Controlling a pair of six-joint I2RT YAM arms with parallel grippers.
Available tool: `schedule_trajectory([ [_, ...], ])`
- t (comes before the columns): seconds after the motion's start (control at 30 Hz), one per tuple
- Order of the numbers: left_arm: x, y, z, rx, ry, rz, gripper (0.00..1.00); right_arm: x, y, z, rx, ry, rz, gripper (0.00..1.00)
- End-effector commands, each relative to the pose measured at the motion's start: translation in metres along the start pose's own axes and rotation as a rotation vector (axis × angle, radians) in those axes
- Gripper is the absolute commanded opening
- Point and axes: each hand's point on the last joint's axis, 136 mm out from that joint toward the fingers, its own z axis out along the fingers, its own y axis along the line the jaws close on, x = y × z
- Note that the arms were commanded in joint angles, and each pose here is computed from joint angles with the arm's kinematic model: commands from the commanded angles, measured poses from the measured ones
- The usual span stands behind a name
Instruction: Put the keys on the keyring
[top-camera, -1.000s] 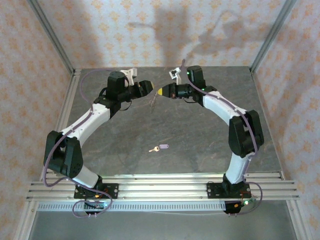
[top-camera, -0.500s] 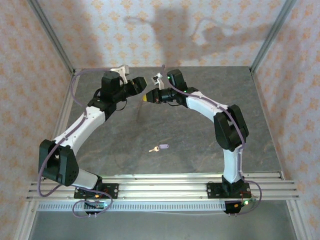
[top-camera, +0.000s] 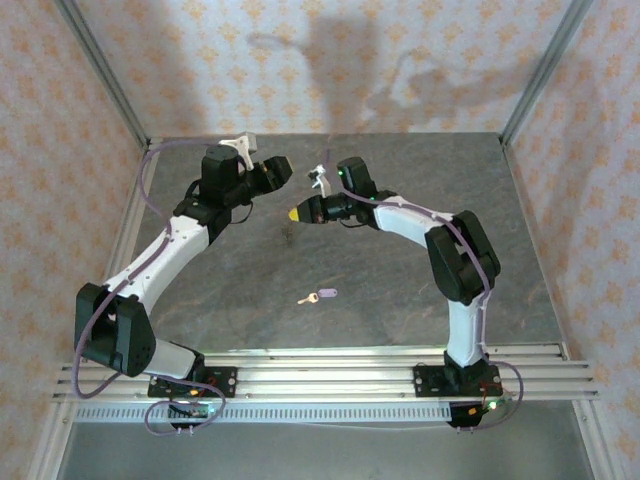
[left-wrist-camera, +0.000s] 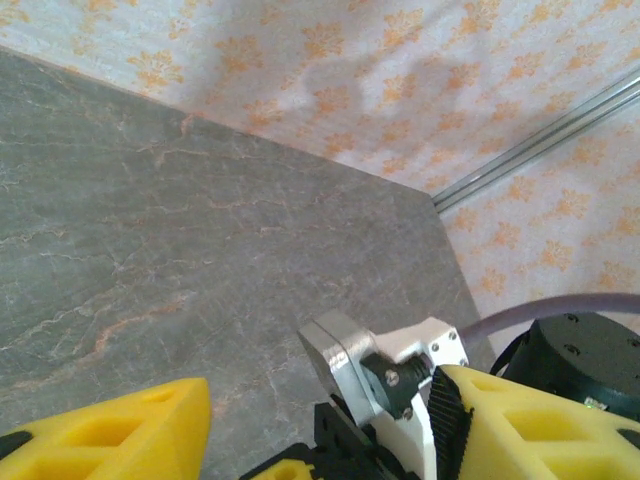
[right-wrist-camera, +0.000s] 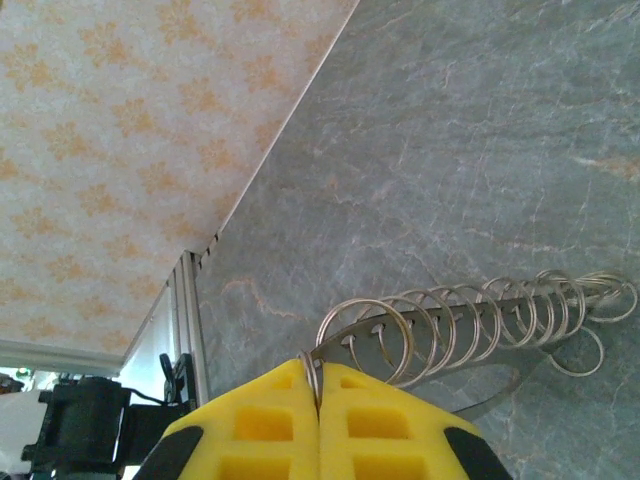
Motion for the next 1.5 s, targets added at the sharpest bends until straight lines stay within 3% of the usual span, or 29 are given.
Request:
schedule_trajectory([
  [0.0,-0.004,-0.001,-0.006,0.002,-0.016,0.012,0.61,0.056,-0.062,0.005,0.180,0.091,0.124,0.00],
  [0.7,-0.002,-0.004,0.000,0.017,-0.002,0.003,0.62,0.085,-0.105,-0.015,0.338,0.105,0.209,0.00],
  [1.0,-0.001,-0.006,0.002,0.024,0.001,0.007,0.62,0.091,-0.116,-0.019,0.396,0.090,0.239,0.18],
  [1.47,0.000,-0.008,0.004,0.034,0.000,0.008,0.62,0.089,-0.112,-0.026,0.417,0.068,0.230,0.23],
])
